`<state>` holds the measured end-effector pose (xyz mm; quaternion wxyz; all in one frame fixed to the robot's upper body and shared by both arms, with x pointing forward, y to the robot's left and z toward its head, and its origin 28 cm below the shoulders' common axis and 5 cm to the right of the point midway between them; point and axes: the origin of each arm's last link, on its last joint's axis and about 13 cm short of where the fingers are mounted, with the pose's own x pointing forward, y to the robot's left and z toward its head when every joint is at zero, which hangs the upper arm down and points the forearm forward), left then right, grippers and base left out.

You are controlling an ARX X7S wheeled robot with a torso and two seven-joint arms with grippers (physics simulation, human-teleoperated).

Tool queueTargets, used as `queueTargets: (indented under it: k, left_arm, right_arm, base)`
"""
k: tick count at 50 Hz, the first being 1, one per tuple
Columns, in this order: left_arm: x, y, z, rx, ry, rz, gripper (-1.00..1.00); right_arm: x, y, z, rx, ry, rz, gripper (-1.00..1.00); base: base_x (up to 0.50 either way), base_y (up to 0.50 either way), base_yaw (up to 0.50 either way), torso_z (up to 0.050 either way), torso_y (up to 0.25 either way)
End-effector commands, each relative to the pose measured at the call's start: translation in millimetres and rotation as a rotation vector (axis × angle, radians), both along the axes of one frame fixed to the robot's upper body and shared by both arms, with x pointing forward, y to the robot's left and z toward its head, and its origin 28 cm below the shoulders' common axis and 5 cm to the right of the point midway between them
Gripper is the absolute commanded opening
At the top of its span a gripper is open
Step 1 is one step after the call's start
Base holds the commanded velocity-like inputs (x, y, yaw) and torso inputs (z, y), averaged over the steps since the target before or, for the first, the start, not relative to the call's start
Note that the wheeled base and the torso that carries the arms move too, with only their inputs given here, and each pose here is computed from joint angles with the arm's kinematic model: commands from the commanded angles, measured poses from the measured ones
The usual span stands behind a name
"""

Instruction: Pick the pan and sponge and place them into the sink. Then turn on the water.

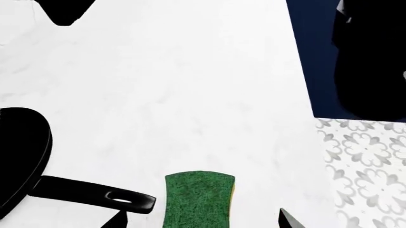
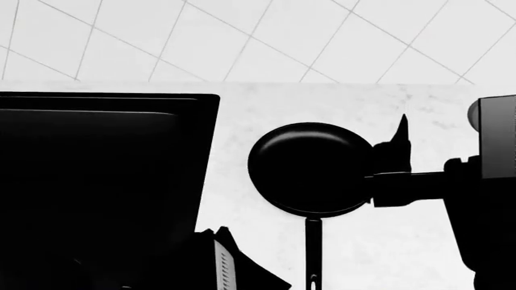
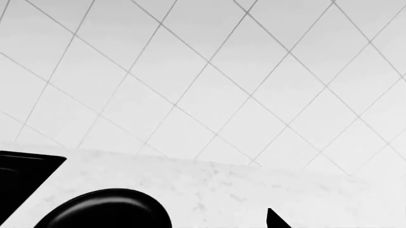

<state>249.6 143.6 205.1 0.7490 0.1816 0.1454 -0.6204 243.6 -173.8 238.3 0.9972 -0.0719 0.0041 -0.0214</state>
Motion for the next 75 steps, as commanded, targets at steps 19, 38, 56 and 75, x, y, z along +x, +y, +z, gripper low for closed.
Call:
queueTargets:
  k: [19,38,56,75]
  left_arm:
    - [13.9,-13.2,-22.9,0.088,0.08,0.014,1.0]
    - [23.3,-20.3,-33.3,0.112,0.105,0.022,1.0]
    - [17.2,-21.7,-43.1,0.135,0.133,-0.004,1.0]
    - [15.5,-20.8,-47.9,0.171,0.129,0.001,1.0]
  right_arm:
    - [-1.8,-0.8,-6.7,0.002,0.018,0.001,1.0]
    - [-4.1,-3.6,-10.7,0.009,0.024,-0.004,1.0]
    - [-2.9,-2.1,-14.3,0.012,0.032,-0.001,1.0]
    - [-4.0,-2.3,-17.8,0.02,0.033,-0.002,1.0]
  base:
    - [0.0,0.0,0.0,0.0,0.0]
    - [0.0,0.0,0.0,0.0,0.0]
    - [0.0,0.0,0.0,0.0,0.0]
    - [0.0,0.0,0.0,0.0,0.0]
